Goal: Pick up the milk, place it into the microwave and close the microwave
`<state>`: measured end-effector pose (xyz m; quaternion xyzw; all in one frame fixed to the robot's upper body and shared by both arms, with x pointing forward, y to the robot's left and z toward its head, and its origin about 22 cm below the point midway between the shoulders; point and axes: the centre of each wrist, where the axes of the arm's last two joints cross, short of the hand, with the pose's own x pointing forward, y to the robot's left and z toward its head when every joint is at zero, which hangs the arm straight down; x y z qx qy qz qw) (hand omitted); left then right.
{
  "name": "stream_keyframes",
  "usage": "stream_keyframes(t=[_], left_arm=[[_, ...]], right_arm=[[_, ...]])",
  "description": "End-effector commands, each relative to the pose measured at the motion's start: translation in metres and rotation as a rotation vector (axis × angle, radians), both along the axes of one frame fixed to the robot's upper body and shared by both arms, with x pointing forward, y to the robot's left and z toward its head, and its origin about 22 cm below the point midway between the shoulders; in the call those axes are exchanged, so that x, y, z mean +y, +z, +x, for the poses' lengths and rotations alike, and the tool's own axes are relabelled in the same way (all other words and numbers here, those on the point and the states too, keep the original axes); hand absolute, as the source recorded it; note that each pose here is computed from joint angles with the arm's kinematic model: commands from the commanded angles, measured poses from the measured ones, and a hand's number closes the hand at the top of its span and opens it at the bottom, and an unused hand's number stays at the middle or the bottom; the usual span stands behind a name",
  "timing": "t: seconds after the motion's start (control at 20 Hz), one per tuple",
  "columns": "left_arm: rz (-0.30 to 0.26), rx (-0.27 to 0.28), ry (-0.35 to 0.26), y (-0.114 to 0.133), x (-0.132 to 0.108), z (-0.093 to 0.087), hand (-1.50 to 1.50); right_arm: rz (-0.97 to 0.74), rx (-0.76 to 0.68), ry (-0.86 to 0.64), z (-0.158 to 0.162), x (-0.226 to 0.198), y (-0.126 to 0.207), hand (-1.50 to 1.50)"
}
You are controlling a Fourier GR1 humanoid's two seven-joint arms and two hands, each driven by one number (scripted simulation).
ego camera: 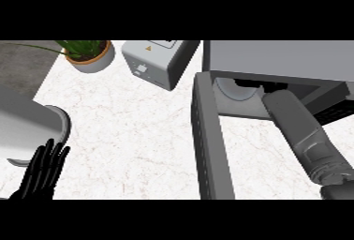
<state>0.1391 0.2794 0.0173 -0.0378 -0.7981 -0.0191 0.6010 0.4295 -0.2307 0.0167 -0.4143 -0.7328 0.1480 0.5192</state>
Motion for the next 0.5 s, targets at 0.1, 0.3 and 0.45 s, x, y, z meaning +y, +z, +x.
stream_keyframes(t=[0.1,0.3,0.45], left_arm=[[0.030,-0.001,-0.016,-0.003,-0.006,0.011,-1.50],[0.038,-0.008,-0.038,0.000,-0.013,0.007,-1.50],[0.036,-0.010,-0.028,-0.004,-0.012,0.009,-1.50]], right_arm=[[-0.112,-0.002,-0.031,0.001,0.000,0.001,-1.50],[-0.129,0.048,-0.026,0.001,-0.001,0.001,-1.50],[-0.092,0.077,0.060,0.002,0.002,0.002,-1.50]])
